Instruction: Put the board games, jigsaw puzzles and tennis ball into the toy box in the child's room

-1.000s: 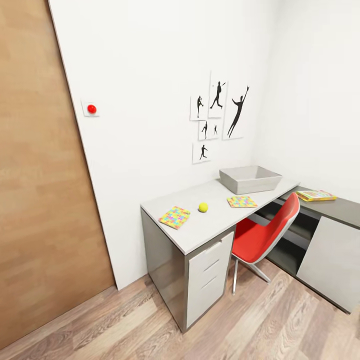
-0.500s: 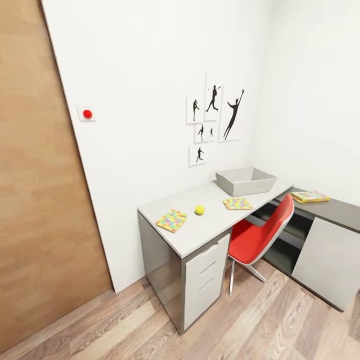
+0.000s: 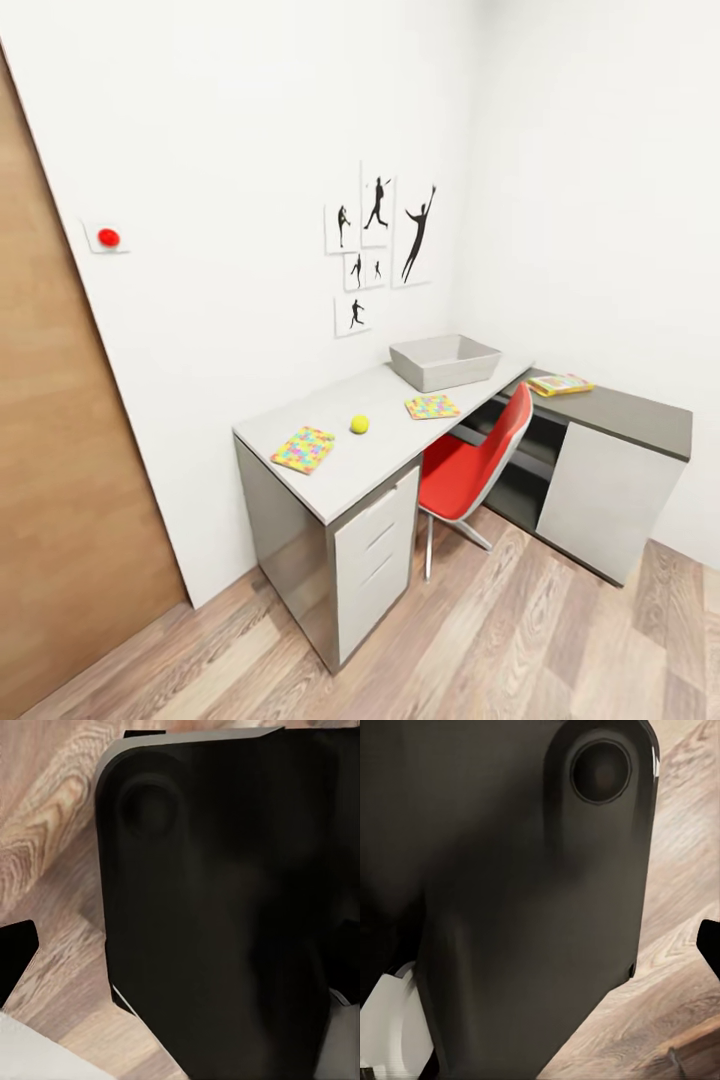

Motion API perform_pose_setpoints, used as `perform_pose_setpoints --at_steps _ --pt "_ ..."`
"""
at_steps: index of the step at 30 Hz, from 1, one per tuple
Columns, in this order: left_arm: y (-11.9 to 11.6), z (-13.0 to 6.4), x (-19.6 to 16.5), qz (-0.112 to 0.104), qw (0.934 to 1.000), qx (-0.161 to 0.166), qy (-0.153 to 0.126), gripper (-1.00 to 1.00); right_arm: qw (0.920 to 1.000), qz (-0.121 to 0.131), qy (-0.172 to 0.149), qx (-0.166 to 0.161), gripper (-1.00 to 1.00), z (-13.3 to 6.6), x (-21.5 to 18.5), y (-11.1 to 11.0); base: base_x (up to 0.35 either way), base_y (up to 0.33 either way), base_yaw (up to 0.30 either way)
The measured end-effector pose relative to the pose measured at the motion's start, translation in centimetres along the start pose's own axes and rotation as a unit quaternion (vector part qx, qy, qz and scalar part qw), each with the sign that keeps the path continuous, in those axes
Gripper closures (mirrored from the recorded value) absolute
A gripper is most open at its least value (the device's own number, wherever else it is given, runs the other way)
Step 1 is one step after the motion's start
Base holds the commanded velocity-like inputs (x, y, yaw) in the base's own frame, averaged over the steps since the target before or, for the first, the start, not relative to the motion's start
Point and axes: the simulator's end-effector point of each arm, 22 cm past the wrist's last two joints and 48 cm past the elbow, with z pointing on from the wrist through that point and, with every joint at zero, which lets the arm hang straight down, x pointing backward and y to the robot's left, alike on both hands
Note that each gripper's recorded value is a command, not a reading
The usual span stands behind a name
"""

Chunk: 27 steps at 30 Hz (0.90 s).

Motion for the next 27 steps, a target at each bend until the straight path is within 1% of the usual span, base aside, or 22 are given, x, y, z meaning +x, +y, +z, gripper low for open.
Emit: perform_pose_setpoints --at_steps 10,18,27 --pt "-0.2 -1.5 -1.8 0.001 0.9999 0.001 -0.017 -1.0 1.0 0.0 0.0 0.001 -1.0 -1.5 0.1 -0.1 0.0 0.0 -0.279" --pt "0.1 -2.9 -5.1 0.002 0.9987 -0.002 -0.05 -1.0 1.0 0.001 0.001 0.006 -1.0 -2.6 0.2 -0.6 0.0 0.0 -0.279" --pt "0.9 -4.2 -5.9 0.002 0.9983 -0.008 -0.058 -1.0 0.9999 0.007 0.001 0.011 -1.0 -3.8 0.2 -1.2 0.0 0.0 -0.277"
